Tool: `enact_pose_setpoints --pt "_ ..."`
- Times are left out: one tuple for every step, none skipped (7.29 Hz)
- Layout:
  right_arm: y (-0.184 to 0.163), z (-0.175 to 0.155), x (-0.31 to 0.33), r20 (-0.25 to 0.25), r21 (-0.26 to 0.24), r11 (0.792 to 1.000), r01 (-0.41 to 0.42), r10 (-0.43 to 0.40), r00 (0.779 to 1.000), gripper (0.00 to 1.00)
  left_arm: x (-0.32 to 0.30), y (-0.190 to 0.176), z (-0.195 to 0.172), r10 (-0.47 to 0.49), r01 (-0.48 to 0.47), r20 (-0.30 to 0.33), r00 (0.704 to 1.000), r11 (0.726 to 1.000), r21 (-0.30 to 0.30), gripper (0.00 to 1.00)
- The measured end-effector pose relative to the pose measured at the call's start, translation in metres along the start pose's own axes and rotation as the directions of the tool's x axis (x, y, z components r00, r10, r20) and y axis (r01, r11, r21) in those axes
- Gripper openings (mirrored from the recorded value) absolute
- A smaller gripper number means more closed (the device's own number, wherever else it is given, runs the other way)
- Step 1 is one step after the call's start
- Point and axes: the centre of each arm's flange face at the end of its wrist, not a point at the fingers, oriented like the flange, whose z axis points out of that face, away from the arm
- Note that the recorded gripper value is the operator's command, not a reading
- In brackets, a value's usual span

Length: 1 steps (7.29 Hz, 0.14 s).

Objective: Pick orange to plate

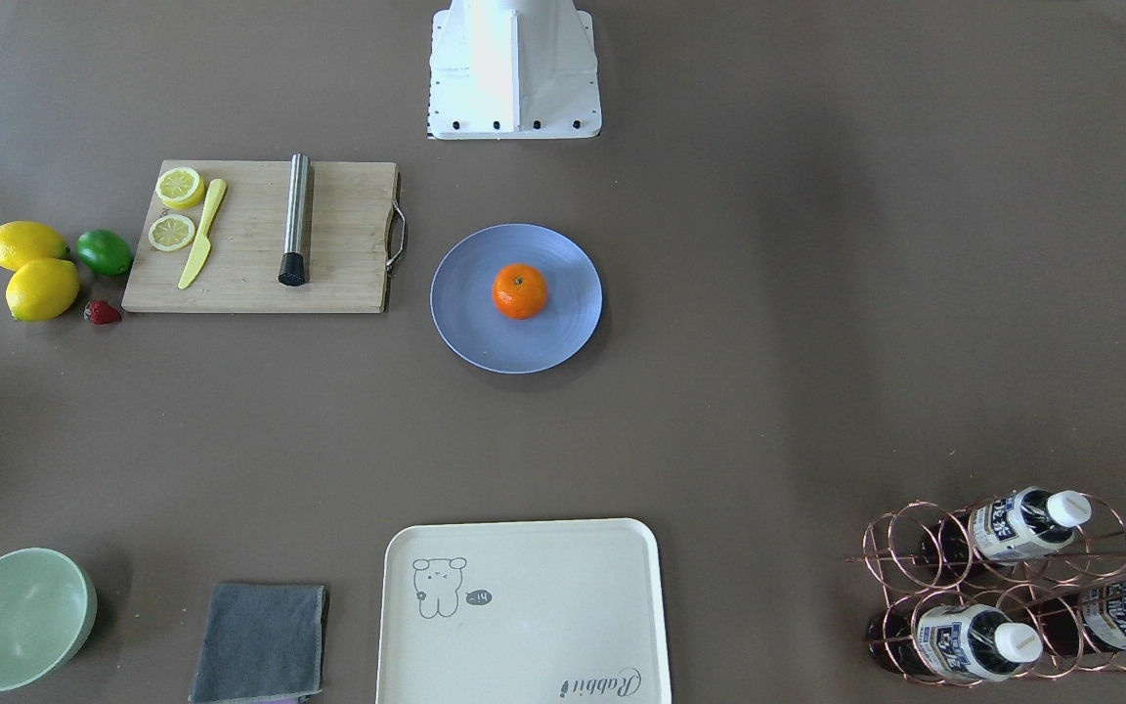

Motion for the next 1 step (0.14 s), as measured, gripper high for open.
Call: enact_pose_setpoints --pt "-0.0007 -0.0007 -0.0006 0.0 0.003 1.0 0.002 -0.002 1.0 1.0 -0.0002 -0.0002 -0.0004 -0.001 0.001 0.0 1.0 1.0 0.001 0.98"
